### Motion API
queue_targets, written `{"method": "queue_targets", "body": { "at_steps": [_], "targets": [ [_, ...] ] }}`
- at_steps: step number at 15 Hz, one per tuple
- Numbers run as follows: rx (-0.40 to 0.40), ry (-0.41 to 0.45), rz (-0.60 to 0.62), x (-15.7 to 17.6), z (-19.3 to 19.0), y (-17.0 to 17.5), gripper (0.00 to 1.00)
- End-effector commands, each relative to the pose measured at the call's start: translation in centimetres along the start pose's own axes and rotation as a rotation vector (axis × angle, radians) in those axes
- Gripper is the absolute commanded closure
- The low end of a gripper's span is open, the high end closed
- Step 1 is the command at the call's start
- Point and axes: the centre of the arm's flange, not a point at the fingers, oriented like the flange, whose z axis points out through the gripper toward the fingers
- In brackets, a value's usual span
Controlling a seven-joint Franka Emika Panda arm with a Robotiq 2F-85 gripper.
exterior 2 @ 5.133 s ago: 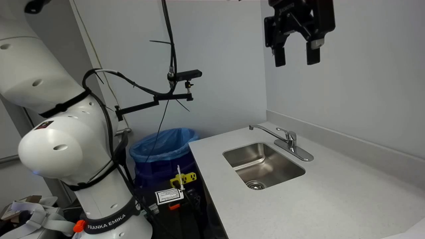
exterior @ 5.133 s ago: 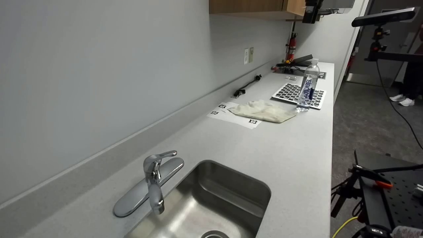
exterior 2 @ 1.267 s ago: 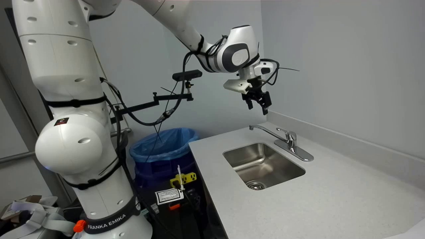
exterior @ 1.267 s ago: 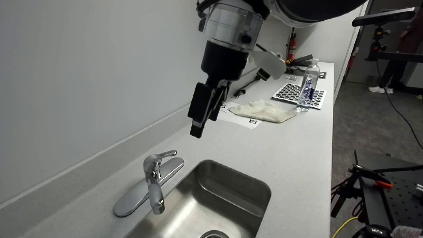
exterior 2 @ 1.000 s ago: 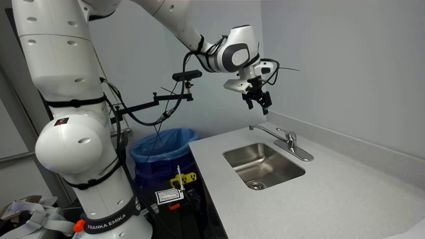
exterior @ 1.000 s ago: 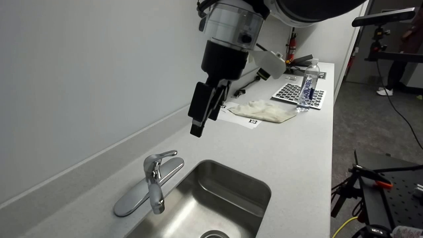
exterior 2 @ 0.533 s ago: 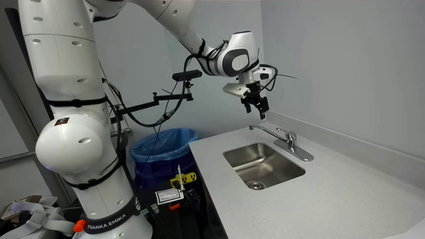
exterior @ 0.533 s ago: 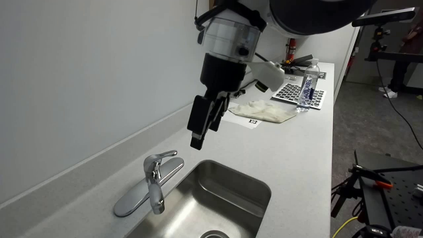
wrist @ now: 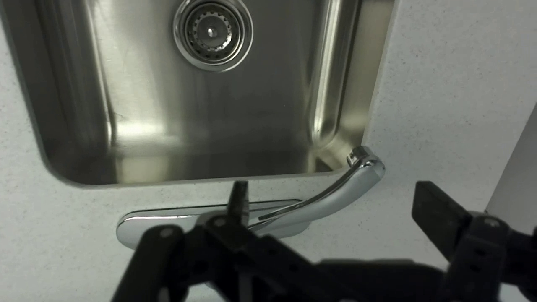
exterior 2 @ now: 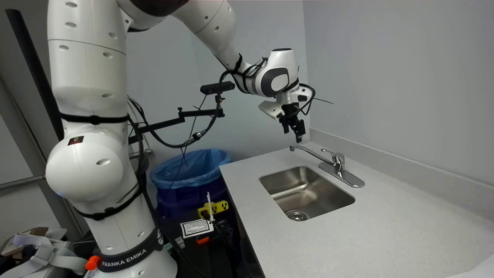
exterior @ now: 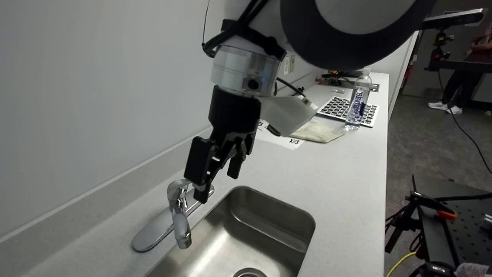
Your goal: Push the faucet to the right
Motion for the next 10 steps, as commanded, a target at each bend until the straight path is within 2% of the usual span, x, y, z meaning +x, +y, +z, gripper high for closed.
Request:
{"method": "queue_targets", "body": {
  "at_steps": [1,10],
  "targets": [
    [0.032,0.027,0.073,2.7,1.7,-1.6,0.00],
    [0.028,0.026,0.142,5.8,5.8,-2.1,0.00]
  ]
}}
